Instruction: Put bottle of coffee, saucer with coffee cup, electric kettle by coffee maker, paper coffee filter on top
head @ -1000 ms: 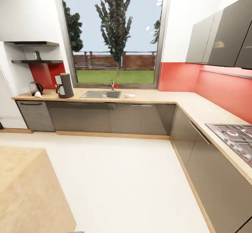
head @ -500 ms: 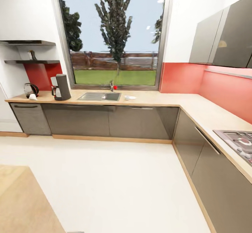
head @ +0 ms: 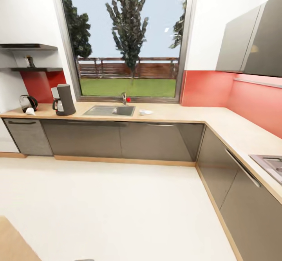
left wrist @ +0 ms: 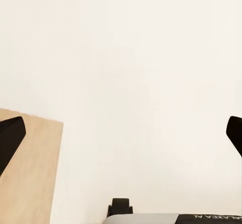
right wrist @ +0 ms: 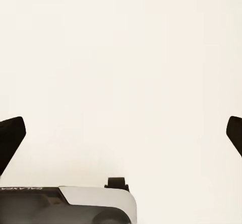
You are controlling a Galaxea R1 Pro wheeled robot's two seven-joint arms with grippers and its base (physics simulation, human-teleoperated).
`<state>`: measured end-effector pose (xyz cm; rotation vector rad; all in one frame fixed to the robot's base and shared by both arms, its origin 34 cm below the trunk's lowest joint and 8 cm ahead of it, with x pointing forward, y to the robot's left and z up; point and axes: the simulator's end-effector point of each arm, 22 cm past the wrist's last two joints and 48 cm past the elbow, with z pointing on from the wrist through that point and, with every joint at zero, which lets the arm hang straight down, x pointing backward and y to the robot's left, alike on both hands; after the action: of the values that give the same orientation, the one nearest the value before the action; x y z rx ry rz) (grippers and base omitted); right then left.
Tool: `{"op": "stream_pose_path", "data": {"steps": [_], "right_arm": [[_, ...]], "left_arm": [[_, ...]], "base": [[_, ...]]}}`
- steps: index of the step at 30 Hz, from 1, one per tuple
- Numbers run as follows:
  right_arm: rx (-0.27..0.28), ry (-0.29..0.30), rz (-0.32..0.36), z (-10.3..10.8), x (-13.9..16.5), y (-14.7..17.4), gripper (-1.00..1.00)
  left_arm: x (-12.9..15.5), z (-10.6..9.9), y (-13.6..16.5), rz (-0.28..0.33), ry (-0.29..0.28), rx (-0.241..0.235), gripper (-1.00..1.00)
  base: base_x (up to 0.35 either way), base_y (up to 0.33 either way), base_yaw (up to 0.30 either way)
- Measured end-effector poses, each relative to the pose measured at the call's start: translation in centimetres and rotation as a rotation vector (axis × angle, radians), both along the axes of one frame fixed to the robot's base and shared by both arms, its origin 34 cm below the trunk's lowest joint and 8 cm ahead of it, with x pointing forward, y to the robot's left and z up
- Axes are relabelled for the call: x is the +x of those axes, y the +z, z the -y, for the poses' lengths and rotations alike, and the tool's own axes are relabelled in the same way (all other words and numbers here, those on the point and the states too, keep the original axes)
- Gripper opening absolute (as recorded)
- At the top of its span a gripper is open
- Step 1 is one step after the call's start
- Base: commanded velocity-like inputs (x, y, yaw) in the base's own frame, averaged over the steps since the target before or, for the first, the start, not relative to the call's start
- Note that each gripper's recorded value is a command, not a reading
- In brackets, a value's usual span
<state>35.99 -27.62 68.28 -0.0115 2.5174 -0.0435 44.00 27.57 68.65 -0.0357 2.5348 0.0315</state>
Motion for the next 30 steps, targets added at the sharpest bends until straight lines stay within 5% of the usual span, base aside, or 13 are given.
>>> {"op": "stream_pose_path", "data": {"steps": [30], "right_arm": [[0.0,0.0,0.0,0.0,0.01,0.0,1.0]], "left_arm": [[0.0,0.0,0.0,0.0,0.0,0.0,1.0]], "base": [[0.338,0.0,0.0]]}}
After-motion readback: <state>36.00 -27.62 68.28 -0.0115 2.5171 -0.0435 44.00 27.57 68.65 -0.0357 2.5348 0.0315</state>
